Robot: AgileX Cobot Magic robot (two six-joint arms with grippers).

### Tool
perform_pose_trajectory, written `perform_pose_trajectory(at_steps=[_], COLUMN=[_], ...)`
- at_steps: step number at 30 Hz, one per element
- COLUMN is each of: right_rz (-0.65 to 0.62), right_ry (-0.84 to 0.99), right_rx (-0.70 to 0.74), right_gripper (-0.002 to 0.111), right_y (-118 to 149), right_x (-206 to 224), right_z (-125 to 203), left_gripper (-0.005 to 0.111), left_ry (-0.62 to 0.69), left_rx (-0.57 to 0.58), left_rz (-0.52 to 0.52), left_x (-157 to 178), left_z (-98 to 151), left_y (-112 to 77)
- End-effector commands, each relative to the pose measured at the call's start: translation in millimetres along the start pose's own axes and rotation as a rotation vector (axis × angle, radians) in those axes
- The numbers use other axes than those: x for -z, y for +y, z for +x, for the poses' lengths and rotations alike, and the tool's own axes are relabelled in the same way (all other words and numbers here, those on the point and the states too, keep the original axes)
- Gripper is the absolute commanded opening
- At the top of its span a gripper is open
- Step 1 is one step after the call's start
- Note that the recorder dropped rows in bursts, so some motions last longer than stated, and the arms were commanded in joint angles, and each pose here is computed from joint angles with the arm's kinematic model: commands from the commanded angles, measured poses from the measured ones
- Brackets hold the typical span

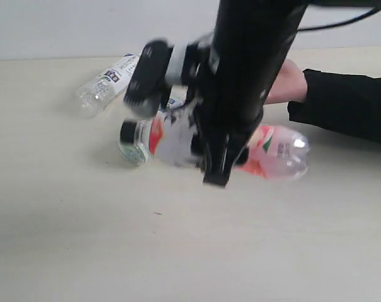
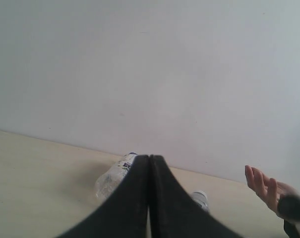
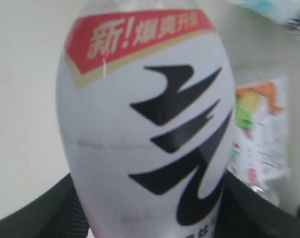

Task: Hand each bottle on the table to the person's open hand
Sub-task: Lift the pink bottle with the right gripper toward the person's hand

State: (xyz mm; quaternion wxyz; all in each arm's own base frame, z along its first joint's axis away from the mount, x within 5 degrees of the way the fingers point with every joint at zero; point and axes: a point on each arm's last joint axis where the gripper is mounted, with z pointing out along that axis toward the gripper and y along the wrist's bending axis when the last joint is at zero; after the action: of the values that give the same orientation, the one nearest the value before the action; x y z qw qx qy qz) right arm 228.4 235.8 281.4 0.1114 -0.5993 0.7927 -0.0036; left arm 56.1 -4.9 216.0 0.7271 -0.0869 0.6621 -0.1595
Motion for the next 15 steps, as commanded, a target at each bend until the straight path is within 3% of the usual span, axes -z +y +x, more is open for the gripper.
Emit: perform_pose_trajectory(at_steps=[1,4,7,12,15], right_rz=[0.124,0.183,0.206,0.067,-0.013], right_ry=[-0.076,-0.130,-0.147,-0.193,-0.212], right_rx=[-0.341,-0.618,-0.786,-0.958,-0.980], right_gripper=[0.000,0.000,0.000,0.000,0.000], right_y=[-58,-99,-133,-165,-175], right_x=[41,50,51,26,5], right_z=[23,43,56,57,48], left_gripper=[0.000,0.000,0.000,0.000,0.000], left_ry=[-0.012,-0.012,-0.012,-0.012,-0.012], left_rx=[0.008,0.008,0.008,0.008,0.008], left_rz=[0.004,0.004,0.004,0.004,0.004], left_x=[0,0,0,0,0], left_z=[0,0,0,0,0], left_y=[-0.2,-0.2,-0.2,-0.2,-0.2])
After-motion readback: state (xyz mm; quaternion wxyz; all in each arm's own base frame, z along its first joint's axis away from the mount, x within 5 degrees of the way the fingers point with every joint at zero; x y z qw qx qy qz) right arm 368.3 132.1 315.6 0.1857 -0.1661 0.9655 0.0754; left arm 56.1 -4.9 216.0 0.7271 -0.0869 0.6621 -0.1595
